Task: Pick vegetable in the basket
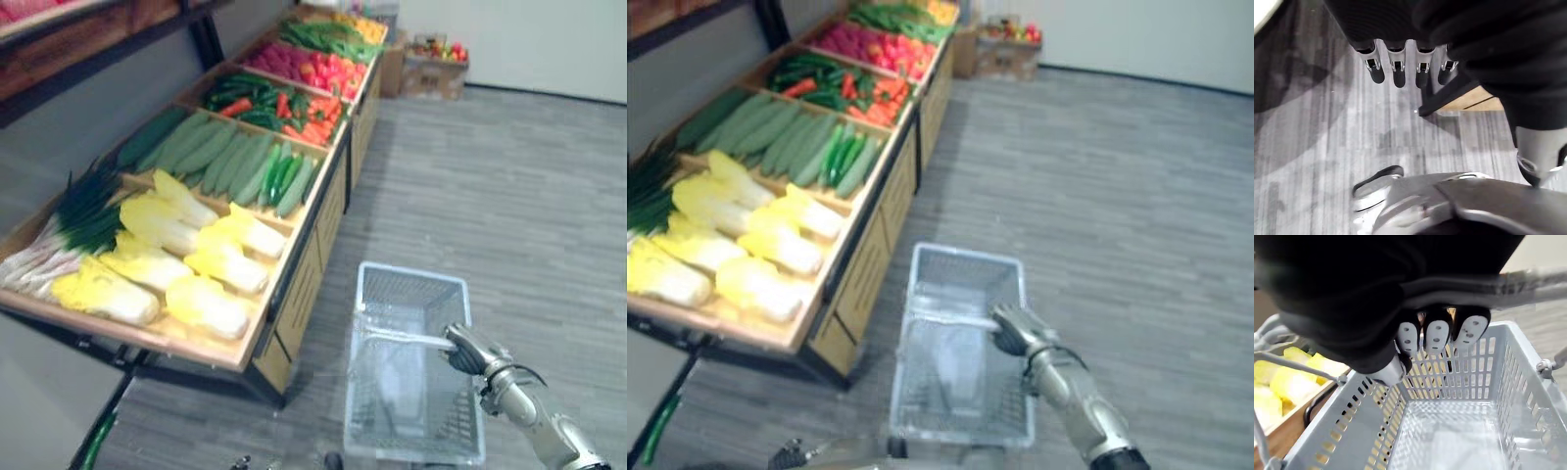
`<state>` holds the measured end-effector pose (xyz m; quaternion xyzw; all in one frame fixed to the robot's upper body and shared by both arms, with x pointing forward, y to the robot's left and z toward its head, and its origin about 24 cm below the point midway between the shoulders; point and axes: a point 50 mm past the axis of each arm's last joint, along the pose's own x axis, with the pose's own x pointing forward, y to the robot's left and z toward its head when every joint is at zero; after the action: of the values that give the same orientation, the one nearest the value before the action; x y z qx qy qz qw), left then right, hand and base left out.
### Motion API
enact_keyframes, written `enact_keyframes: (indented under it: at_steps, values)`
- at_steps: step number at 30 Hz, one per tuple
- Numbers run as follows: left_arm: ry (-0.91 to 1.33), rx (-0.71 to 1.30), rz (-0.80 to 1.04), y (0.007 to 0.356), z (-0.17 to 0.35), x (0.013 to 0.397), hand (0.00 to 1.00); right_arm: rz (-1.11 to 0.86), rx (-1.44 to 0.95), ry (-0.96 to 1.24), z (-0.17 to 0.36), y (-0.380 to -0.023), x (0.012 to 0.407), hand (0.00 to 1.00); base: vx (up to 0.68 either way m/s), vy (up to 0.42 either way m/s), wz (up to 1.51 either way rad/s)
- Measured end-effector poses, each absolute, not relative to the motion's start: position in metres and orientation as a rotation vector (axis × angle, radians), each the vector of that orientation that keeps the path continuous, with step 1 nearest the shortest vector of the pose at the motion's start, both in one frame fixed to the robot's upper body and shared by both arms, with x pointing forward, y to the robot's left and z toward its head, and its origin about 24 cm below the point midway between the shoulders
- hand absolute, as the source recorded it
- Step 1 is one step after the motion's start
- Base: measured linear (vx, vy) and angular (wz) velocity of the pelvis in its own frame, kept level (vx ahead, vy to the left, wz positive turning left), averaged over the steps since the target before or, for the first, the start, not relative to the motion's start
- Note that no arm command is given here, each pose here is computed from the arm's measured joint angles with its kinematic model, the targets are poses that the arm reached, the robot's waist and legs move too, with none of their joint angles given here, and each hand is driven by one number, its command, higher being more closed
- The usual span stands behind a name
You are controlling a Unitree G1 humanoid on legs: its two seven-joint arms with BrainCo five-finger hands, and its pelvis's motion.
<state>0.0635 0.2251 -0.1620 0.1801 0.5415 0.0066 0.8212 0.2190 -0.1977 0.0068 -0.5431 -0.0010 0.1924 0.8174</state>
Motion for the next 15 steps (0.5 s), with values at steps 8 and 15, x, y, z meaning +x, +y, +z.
enact_keyframes:
  at_steps: [8, 15]
  values:
    - [1.100, 0.373, 0.000, 0.221, -0.159, 0.084, 0.00, 0.375, -1.166, 0.010, 0.008, -0.204, 0.220, 1.00, 0.44, -0.171, 0.84]
    - [1.152, 0.305, 0.032, 0.212, -0.165, 0.068, 0.00, 0.335, -1.216, 0.039, 0.013, -0.217, 0.224, 1.00, 0.47, -0.409, 0.51]
